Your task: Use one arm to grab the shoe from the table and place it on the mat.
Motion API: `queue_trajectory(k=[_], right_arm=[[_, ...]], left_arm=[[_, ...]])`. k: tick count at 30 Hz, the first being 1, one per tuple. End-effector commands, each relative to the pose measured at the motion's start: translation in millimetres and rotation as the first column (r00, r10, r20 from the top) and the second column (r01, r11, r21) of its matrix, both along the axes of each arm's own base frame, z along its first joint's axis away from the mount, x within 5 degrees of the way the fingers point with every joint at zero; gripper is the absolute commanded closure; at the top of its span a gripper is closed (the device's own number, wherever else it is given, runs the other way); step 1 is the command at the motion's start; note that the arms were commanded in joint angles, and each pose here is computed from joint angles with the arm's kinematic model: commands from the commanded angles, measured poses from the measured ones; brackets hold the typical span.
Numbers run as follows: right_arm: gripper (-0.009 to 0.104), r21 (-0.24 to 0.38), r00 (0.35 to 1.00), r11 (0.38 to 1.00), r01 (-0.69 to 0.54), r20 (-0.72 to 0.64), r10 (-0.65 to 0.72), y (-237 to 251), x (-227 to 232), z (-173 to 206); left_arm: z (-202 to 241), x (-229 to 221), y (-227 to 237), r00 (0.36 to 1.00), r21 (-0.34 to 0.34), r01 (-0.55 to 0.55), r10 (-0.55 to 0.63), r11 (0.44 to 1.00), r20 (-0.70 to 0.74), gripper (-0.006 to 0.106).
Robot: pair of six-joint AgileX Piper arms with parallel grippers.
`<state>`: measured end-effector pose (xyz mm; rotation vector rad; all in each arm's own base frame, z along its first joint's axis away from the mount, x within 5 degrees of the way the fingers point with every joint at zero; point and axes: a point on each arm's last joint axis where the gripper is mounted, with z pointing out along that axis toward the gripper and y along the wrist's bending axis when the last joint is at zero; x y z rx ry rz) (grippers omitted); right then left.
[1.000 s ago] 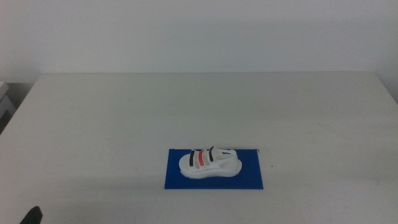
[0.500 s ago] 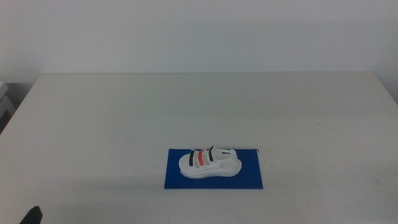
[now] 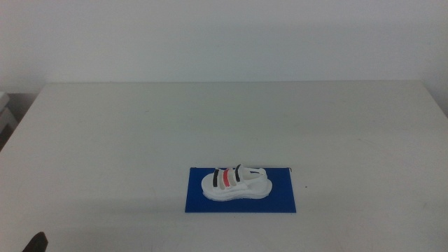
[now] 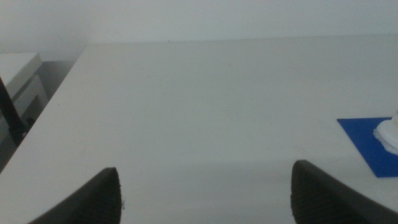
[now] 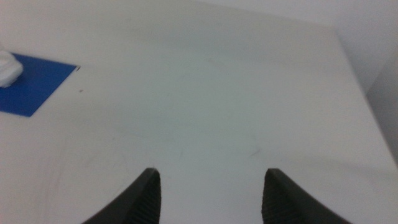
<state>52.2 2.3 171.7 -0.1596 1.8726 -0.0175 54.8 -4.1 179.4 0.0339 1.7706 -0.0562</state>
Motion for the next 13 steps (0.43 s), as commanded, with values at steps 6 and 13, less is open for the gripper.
queue_trajectory(k=[6, 13], right_arm=[[0.052, -0.043, 0.986, 0.999, -0.003, 0.168, 0.01, -0.1, 1.9, 10.9], [0.052, -0.044, 0.986, 0.999, -0.003, 0.167, 0.01, -0.2, 1.9, 10.8]], left_arm=[[5.5, 0.8, 0.3, 0.997, -0.016, -0.004, 0.005, 1.0, 0.083, 0.007], [5.5, 0.8, 0.3, 0.997, -0.016, -0.004, 0.005, 1.0, 0.083, 0.007]])
